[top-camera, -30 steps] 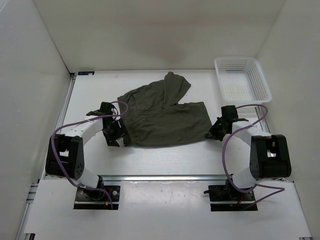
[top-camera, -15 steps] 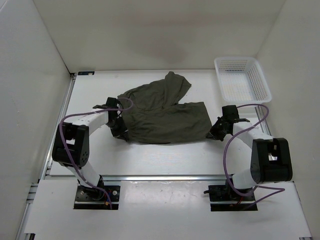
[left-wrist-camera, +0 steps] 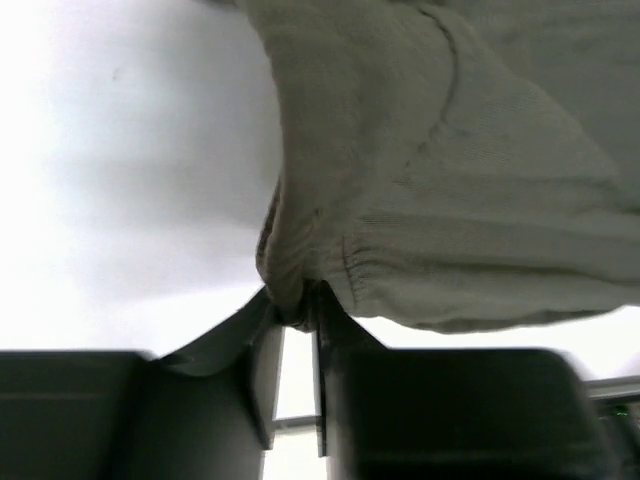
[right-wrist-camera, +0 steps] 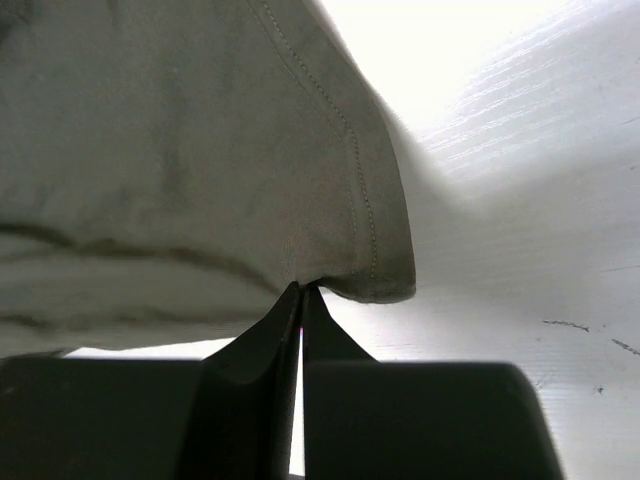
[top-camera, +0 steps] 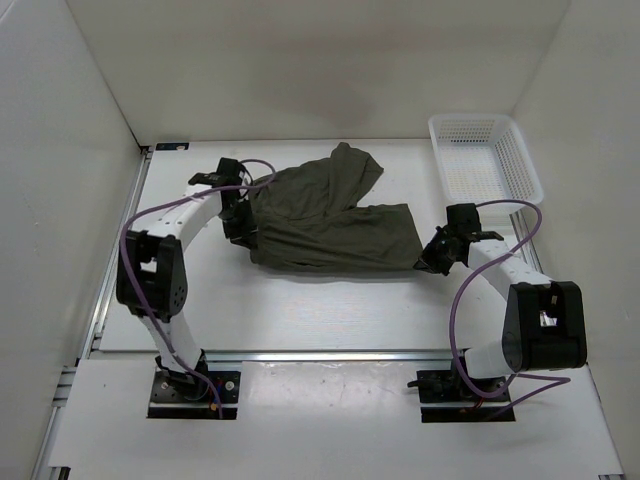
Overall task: Fold and stack the shorts
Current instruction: Flatten the shorts out
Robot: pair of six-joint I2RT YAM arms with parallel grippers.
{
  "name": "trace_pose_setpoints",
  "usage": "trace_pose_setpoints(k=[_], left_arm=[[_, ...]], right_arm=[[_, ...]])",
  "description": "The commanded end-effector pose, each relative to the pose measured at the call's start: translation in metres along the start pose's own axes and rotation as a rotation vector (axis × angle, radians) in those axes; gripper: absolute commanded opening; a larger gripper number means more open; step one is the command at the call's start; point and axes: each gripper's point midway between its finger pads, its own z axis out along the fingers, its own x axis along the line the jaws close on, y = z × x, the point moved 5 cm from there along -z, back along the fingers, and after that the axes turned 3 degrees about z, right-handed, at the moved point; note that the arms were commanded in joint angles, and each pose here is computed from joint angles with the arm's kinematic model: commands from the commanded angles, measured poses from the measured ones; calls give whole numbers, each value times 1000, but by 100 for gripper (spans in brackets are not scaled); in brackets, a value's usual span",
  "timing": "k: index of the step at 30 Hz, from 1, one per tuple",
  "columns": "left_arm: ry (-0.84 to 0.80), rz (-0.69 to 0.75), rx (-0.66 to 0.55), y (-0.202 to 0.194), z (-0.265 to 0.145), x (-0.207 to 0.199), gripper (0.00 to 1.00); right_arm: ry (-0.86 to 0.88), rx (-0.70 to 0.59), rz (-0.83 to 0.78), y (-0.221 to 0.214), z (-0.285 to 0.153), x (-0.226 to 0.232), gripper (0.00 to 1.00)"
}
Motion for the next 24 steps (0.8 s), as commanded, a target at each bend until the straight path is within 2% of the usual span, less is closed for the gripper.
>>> trace_pose_setpoints(k=[1,3,4,7,8,9,10,12,14,19,24], left_arm=[[-1,50,34,5,10,-7,33],[-1,67,67,1,20,-9,38],[-3,78,69,-1,20,-12,43],[8,84,107,-11,28,-11,46],[8,84,105,-12,30,-10,54],[20,83,110,-14,32,-8,56],[31,72,104,-16,30,-6,62],[37,50,55,-14,16,-7,79],[50,45,-1,-9,2,-6,89],[7,-11,-81,-8,-32,-10,94],[-8,-97,-132,-16,-54,-8,93]], right_arm=[[7,-46,-24,11,-8,6,0],[7,-46,-24,11,-8,6,0],[14,-40,-24,11,-8,7,0],[14,-40,-24,11,-8,7,0],[14,-40,-24,11,-8,7,0],[14,-40,-24,11,-8,7,0],[14,-40,-24,11,-8,7,0],[21,-34,-24,10,-8,8,0],[21,-34,-24,10,-8,8,0],[21,-34,-24,10,-8,8,0],[28,-28,-25,9,-9,9,0]])
